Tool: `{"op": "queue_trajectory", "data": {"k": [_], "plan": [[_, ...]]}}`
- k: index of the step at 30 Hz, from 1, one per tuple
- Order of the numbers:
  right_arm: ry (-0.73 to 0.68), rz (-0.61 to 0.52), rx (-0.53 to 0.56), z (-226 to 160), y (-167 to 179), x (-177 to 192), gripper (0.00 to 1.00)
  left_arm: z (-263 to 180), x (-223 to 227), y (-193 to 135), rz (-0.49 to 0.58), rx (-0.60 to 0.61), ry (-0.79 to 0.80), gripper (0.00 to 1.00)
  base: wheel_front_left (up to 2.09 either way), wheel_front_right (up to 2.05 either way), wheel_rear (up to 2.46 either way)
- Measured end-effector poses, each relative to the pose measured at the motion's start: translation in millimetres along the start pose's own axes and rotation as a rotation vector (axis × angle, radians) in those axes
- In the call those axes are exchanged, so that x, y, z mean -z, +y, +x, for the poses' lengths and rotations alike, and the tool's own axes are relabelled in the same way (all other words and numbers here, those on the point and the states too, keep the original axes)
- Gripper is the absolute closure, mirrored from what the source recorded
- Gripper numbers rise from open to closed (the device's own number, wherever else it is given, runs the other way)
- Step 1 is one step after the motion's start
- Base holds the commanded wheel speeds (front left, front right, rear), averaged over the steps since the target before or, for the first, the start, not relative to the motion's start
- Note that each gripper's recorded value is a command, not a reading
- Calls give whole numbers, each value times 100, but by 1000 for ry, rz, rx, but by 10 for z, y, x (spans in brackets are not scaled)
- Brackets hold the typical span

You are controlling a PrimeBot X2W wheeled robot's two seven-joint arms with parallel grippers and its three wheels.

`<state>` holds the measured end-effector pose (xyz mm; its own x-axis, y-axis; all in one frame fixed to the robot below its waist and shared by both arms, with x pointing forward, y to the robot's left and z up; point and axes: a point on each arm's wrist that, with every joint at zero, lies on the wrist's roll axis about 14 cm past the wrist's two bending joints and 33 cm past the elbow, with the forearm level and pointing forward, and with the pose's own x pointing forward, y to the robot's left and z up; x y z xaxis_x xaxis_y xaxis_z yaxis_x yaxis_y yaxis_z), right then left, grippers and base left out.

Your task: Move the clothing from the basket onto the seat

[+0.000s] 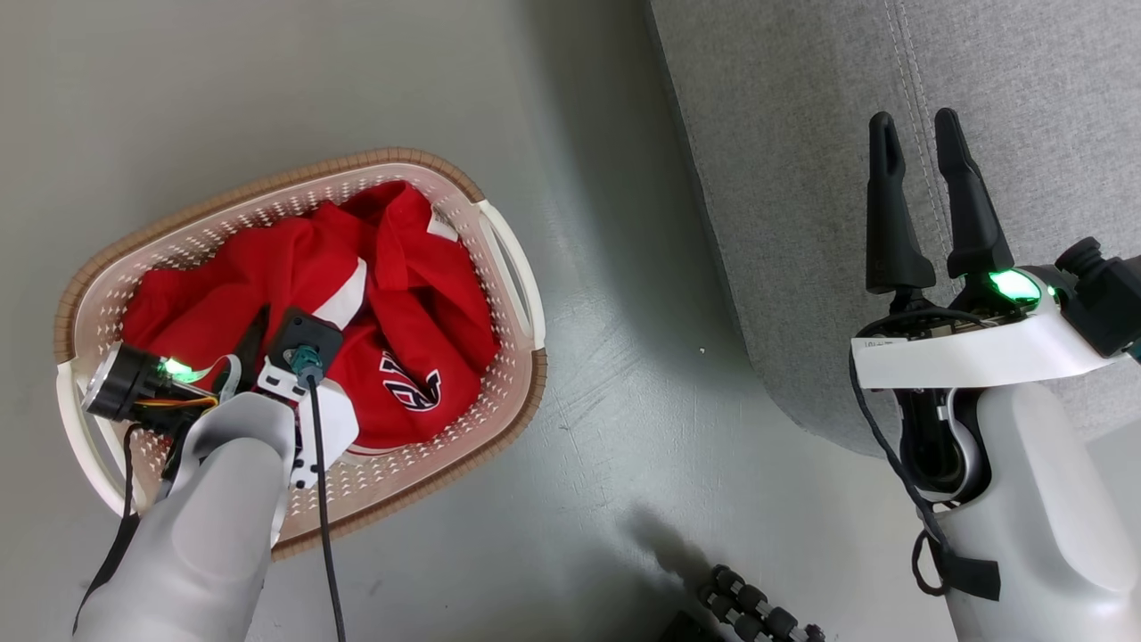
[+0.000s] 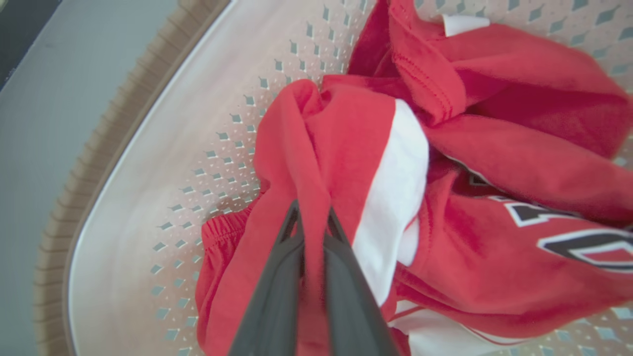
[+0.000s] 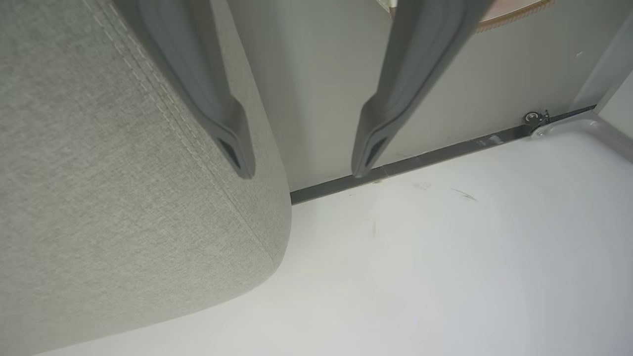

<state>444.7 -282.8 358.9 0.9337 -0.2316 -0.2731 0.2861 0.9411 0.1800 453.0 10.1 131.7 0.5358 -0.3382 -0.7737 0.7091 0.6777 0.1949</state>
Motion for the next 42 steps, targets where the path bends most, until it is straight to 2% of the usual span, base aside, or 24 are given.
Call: {"op": "queue_trajectory", "data": {"k": [23,42], "plan": [[-28,4,-88,90,305,-97,0,-195,-513,190,28,-43,-183,100,0,0,0],[-72,-18,-166,69,590,-282,0,-691,-1152,733,-116,-218,-400,100,0,0,0]]}}
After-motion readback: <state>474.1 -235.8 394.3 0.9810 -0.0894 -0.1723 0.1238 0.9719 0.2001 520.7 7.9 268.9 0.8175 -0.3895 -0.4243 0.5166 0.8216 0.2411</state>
